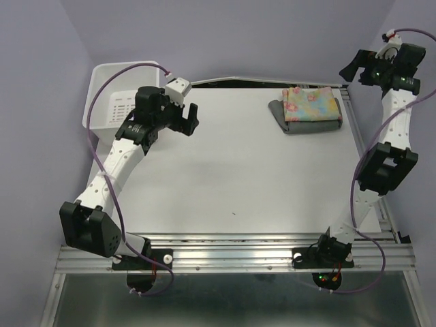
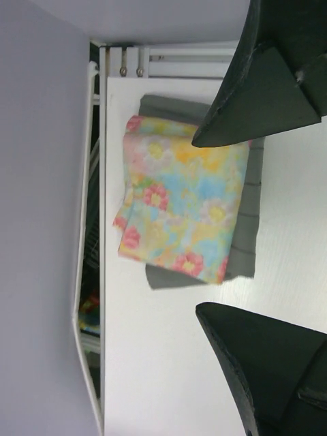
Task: Fold and stack the skirts
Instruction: Neatly place the folded skirt to the corner
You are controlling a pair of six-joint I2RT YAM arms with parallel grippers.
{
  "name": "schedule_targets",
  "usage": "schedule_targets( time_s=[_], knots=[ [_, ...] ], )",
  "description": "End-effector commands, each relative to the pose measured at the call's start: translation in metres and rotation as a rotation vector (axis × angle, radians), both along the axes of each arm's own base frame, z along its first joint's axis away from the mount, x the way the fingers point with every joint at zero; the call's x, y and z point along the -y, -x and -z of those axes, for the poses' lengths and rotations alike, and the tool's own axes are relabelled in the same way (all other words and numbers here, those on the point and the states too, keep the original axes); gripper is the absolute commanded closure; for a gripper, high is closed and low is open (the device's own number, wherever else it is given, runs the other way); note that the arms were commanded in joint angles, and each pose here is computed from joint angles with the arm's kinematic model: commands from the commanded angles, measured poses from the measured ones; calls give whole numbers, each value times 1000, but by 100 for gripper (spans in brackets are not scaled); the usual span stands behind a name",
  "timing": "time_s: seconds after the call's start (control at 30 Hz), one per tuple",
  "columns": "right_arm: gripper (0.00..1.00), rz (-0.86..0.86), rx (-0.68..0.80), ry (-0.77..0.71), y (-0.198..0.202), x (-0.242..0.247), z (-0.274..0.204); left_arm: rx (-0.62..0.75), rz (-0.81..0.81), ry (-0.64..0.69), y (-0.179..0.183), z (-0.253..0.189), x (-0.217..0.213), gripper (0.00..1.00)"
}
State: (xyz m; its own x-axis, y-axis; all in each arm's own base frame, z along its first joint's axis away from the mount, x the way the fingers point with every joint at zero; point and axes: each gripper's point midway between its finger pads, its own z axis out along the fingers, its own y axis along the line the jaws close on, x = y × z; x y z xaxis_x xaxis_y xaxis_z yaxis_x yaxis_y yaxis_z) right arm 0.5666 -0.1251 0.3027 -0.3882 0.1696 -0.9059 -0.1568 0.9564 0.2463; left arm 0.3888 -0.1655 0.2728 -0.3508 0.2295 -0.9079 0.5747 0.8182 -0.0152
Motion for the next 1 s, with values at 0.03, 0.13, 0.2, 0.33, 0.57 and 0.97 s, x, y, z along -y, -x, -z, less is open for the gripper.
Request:
schedule_targets(
  time_s=[0.03,0.13,0.2,0.33,0.57,0.97],
  knots=[
    [0,-86,-49,-161,40,-58,-21,115,-52,-1,-7,-33,-8,2],
    [0,-180,-85,-170,61,-126,-6,109,-35,9,-2,-23,-6,1],
    [0,-254,-109,-144,81,-176,13,86,-41,-10,0,-1,-9,1],
    [0,-340,-203,-92,126,-233,65,55,-52,-44,6,21,-15,2],
    [0,-420,-325,-26,184,-278,142,22,-11,-81,30,59,-19,1],
    [0,-439,-310,15,213,-294,157,-6,18,-93,47,79,-21,1]
  ],
)
